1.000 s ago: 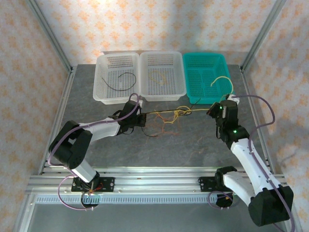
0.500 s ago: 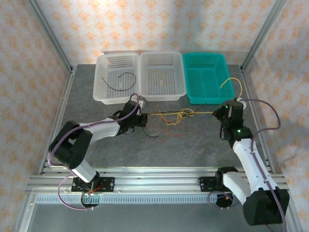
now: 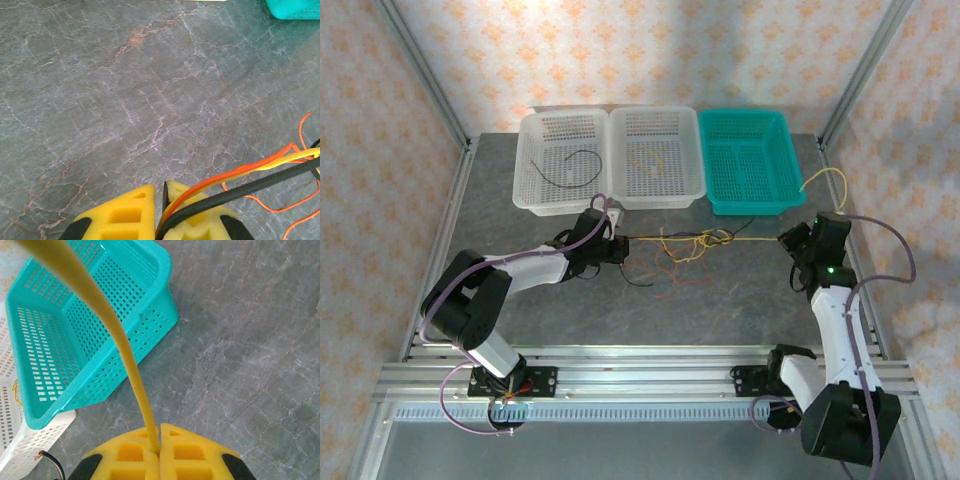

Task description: Untangle the cables

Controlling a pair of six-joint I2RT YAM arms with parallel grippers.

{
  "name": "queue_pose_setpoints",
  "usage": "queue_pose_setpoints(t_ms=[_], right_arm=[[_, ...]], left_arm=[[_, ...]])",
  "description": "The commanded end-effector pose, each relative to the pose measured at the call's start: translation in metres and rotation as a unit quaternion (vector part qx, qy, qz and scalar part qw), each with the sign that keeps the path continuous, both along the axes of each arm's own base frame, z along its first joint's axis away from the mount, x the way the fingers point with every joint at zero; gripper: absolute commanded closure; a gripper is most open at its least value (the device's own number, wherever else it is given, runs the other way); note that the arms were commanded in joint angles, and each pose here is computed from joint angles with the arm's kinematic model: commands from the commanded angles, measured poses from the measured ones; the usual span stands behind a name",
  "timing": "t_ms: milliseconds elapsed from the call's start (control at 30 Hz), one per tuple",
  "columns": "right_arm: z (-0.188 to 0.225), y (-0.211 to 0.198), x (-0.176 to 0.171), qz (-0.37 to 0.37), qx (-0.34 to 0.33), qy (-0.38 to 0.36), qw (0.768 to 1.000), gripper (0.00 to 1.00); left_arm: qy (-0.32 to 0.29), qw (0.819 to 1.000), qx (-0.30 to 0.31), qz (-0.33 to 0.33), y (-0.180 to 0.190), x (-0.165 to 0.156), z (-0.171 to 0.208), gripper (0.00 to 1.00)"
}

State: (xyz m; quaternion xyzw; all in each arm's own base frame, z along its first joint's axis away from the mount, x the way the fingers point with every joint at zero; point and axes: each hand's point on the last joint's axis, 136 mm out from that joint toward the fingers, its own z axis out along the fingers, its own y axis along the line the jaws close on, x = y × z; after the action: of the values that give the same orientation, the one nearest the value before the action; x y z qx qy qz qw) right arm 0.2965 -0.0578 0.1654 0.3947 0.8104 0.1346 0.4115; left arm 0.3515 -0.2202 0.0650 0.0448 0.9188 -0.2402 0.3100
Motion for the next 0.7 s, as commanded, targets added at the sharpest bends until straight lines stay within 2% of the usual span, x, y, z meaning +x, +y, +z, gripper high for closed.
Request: queue_pose_setpoints(t_ms=[0, 467, 500, 567, 667], right_arm=[[0.041, -0.126, -0.037, -0.271, -0.145, -0.029, 0.951, 1.00], [0.054, -0.147, -0.040, -0.310, -0.174, -0.026, 0.934, 1.00], [0.056, -0.144, -0.037, -0.298, -0.171, -0.031, 0.938, 1.00], [0.071, -0.125, -0.019, -0.240, -0.161, -0.081, 0.954, 1.00], [0.095, -0.066, 0.022, -0.083, -0.142, -0.163, 0.973, 1.00]], left_arm=[[0.121, 0.940, 0.218, 0.231, 0.162, -0.033, -0.075, 1.00], [0.127, 0.933, 0.221, 0.252, 0.174, -0.036, -0.075, 1.00], [0.127, 0.935, 0.218, 0.248, 0.172, -0.036, -0.075, 1.00], [0.110, 0.954, 0.178, 0.217, 0.154, -0.029, -0.068, 1.00], [0.056, 0.985, 0.082, 0.139, 0.106, -0.019, -0.042, 1.00]])
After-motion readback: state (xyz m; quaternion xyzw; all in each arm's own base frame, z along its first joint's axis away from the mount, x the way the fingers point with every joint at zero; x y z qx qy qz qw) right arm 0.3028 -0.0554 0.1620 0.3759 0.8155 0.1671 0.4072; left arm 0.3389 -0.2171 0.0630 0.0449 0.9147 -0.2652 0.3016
